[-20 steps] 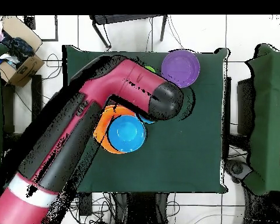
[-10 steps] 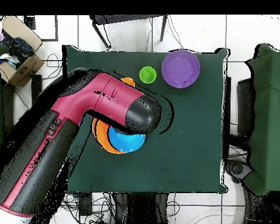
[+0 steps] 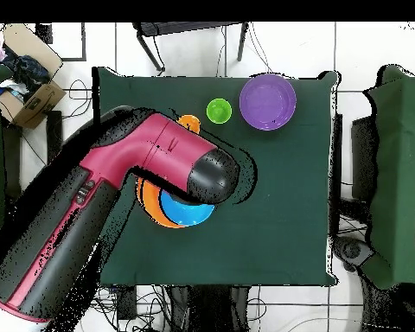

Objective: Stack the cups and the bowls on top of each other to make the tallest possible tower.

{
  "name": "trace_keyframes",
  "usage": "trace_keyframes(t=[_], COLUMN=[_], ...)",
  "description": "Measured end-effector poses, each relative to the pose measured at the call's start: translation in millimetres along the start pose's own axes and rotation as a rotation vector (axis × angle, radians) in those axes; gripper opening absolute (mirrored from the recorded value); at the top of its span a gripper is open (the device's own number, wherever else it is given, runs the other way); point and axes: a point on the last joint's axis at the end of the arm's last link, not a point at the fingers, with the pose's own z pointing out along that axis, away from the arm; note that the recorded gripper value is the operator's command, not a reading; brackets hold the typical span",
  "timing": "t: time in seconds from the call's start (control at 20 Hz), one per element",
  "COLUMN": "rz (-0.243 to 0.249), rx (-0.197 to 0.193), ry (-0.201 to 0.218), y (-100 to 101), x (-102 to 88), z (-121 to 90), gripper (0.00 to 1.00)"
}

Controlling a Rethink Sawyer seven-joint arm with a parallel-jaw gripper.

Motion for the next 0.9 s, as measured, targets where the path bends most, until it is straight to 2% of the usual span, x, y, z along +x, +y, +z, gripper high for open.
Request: trace_keyframes(t=[0.2,0.4,0.9], rz=[0.017,0.028,0.058], rx=[0.034,0.05,0.063], ry=[-0.006,-0.005,0.018], y=[-2,-2,1], x=[2.7,5.0,16.9], z=[8,20,51], gripper=[0.0,0.0,0.0])
